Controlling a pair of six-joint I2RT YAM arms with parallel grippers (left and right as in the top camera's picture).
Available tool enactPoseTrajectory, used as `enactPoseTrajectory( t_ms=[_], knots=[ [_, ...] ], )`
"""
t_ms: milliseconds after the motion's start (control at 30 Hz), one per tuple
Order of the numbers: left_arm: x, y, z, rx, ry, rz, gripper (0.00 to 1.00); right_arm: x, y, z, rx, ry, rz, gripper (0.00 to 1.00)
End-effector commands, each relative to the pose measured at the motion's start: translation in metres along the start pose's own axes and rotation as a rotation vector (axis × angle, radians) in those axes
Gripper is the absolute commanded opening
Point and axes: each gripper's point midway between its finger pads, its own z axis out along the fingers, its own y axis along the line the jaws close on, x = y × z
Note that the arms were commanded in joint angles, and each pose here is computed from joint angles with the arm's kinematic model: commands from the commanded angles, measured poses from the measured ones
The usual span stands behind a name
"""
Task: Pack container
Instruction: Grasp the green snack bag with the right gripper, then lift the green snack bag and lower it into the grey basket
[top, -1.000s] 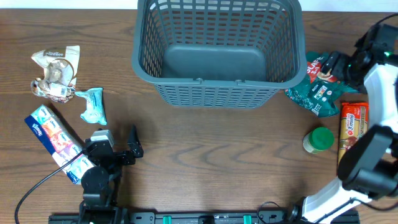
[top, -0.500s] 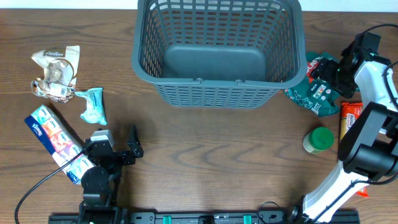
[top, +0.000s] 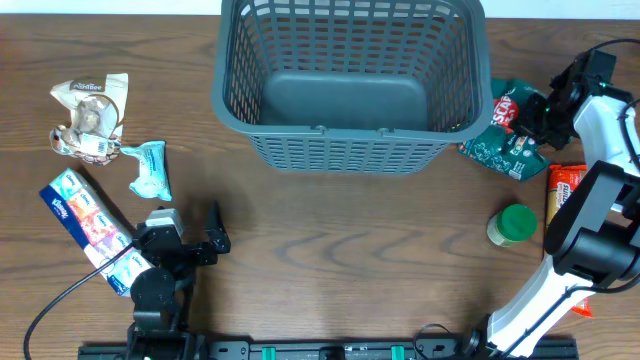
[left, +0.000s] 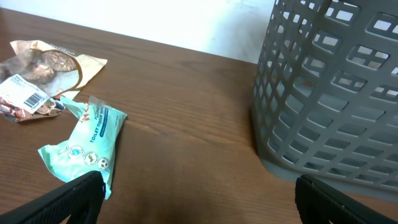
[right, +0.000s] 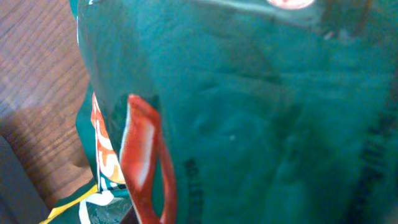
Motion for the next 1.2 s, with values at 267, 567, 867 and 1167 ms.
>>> enactPoseTrajectory(
  t_ms=[267,567,867,1167],
  knots=[
    [0.017,0.009,0.001,-0.042,0.049,-0.002,0.99,0.005,0.018,-0.049,-0.062,-0.040,-0.022,0.01],
    [0.017,0.009,0.001,-0.042,0.049,-0.002,0.98,-0.028,0.050,-0.202,-0.130,-0.464,-0.155,0.01],
    [0.017,0.009,0.001,-0.039,0.050,-0.002,0.98,-0.015,0.097,-0.320,-0.180,-0.802,-0.444,0.01],
    [0.017,0.009,0.001,-0.039,0.050,-0.002,0.98,0.033,0.198,-0.374,-0.310,-1.039,-1.033,0.01]
  ],
)
